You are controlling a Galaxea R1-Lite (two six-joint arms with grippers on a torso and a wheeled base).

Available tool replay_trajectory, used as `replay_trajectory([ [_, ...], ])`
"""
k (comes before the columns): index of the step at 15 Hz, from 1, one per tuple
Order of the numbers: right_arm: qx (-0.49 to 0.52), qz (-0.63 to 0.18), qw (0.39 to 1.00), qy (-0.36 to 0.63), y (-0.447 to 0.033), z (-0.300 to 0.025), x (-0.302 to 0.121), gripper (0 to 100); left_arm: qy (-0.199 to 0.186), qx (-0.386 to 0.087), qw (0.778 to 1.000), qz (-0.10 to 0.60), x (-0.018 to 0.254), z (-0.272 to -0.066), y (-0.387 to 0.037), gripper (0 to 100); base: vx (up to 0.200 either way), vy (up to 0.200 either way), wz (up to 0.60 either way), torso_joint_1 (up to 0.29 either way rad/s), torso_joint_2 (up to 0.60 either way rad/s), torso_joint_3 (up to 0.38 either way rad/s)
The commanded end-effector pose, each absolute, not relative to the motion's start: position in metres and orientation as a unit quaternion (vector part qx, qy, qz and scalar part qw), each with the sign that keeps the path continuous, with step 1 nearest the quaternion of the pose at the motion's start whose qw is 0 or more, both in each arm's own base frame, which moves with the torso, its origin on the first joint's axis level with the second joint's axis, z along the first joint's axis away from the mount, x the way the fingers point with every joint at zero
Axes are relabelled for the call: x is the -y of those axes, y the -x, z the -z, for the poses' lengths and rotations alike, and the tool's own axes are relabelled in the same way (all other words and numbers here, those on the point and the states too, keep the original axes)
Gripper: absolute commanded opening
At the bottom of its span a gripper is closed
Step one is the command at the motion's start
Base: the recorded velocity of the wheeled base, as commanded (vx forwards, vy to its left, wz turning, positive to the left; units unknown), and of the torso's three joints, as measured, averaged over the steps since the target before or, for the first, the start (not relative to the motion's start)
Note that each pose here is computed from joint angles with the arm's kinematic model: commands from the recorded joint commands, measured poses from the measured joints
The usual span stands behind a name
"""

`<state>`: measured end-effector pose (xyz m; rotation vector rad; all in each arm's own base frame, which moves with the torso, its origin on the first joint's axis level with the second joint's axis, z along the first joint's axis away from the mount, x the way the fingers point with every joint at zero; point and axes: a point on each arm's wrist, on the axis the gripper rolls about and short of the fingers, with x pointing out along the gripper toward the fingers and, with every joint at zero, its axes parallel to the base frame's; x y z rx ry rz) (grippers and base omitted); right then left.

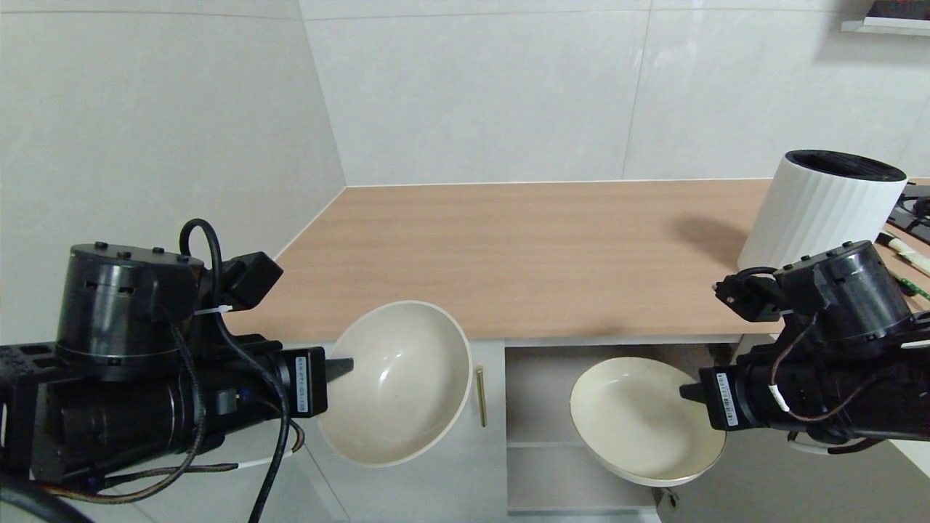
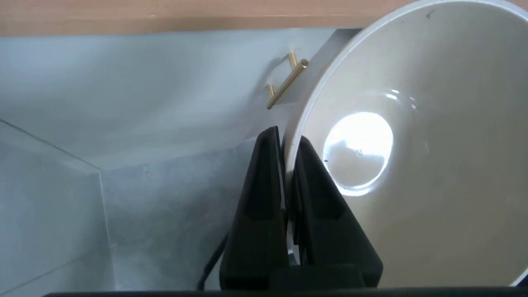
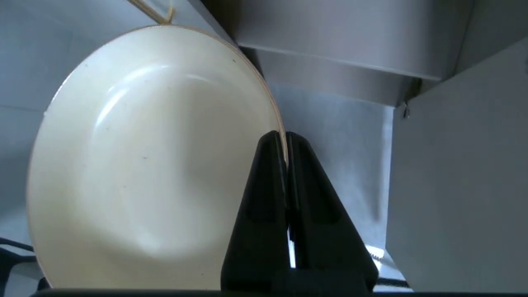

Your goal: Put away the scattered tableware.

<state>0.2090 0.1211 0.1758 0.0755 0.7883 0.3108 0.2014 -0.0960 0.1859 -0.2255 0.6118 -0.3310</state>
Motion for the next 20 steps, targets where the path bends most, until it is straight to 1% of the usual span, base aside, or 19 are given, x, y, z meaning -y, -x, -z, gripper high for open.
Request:
replay_trajectory([
  [1, -0.387, -0.150, 0.909, -0.035, -0.2094, -0.1735, -0.1214, 0, 0.110, -0.299, 0.934, 0.161, 0.0959, -0.1860, -0.2019, 0, 0.000, 0.000, 0.00, -0.124, 0.30, 0.163],
  [12, -0.385, -0.149, 0.910, -0.035, -0.2096, -0.1723, -0.1215, 0, 0.111, -0.300, 0.934, 0.159, 0.0953, -0.1857, -0.2030, 0, 0.000, 0.000, 0.00, -0.173, 0.47, 0.286],
  [16, -0.376, -0.153, 0.913, -0.034, -0.2105, -0.1686, -0.1220, 0, 0.111, -0.300, 0.934, 0.159, 0.0953, -0.1857, -0.2030, 0, 0.000, 0.000, 0.00, -0.143, 0.46, 0.314],
  [20, -0.378, -0.153, 0.913, -0.030, -0.2103, -0.1660, -0.1218, 0, 0.110, -0.301, 0.934, 0.158, 0.0955, -0.1850, -0.2035, 0, 0.000, 0.000, 0.00, -0.085, 0.39, 0.299],
])
